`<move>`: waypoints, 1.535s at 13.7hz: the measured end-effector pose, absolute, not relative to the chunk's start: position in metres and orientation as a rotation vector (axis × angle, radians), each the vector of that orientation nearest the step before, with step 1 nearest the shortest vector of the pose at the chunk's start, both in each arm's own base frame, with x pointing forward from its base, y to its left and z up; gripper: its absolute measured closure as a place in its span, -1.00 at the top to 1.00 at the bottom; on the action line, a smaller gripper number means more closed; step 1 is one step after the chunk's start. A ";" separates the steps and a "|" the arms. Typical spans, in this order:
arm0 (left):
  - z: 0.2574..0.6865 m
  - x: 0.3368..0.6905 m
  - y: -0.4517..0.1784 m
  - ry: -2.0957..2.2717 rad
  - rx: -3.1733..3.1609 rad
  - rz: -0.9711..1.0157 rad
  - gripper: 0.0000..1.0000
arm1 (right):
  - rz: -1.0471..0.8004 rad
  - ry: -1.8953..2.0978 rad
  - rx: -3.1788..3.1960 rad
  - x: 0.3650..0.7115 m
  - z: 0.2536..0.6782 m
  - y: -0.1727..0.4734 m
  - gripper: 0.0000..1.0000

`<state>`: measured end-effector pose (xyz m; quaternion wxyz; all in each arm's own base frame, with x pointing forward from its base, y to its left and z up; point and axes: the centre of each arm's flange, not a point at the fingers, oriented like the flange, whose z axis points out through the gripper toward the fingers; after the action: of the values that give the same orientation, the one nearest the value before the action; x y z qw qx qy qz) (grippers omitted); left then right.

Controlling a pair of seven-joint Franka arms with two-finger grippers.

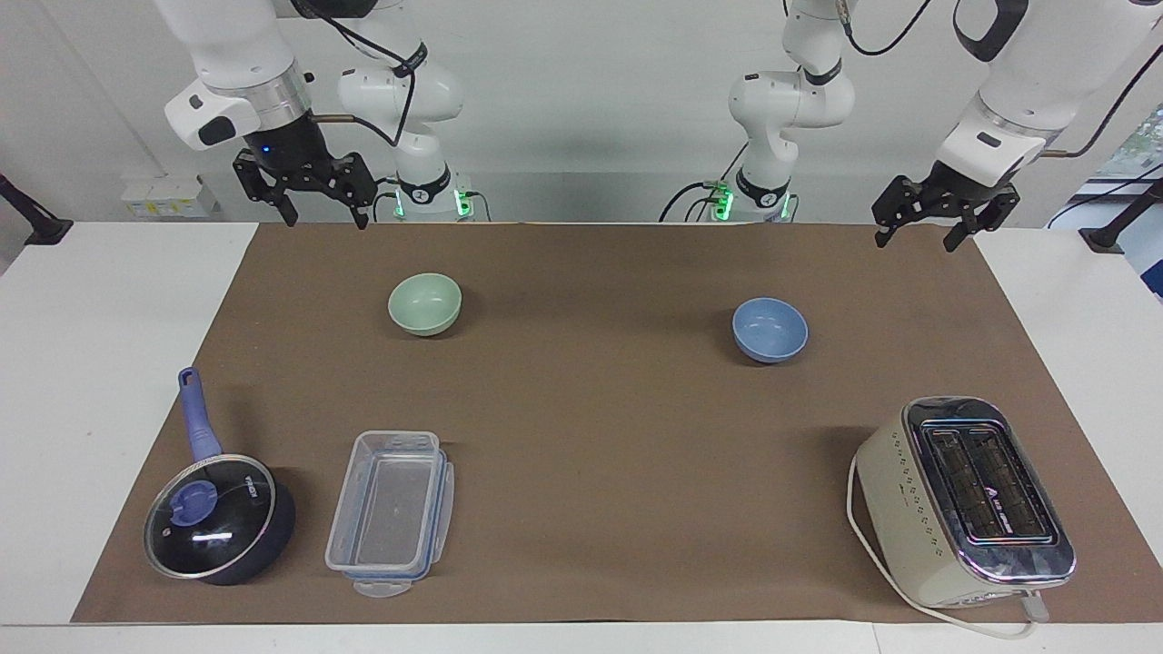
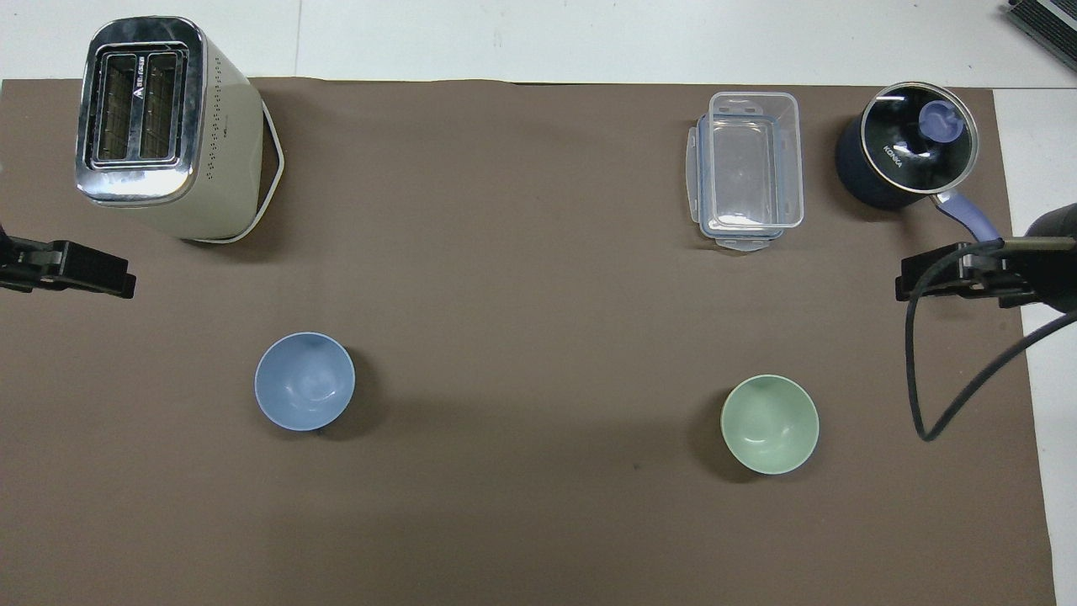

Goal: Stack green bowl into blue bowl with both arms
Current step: 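Move the left gripper toward the blue bowl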

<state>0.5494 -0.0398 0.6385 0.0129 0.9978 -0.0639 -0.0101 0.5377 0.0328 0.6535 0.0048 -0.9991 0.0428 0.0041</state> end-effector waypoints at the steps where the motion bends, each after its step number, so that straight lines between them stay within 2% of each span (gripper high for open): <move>1: 0.638 0.551 -0.040 -0.202 3.109 -0.032 1.00 | 0.013 0.134 -3.129 0.538 0.653 0.033 1.00; 9: 0.628 0.551 -0.040 -0.218 3.108 -0.066 1.00 | 0.013 0.134 -3.129 0.538 0.654 0.033 1.00; 21: 0.536 0.559 -0.048 -0.230 3.107 -0.075 1.00 | 0.014 0.134 -3.129 0.538 0.653 0.033 1.00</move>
<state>0.5594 -0.0484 0.5365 0.0125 0.9969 -0.0737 -0.0241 0.5377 0.0328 0.6532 0.0049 -0.9991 0.0429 0.0045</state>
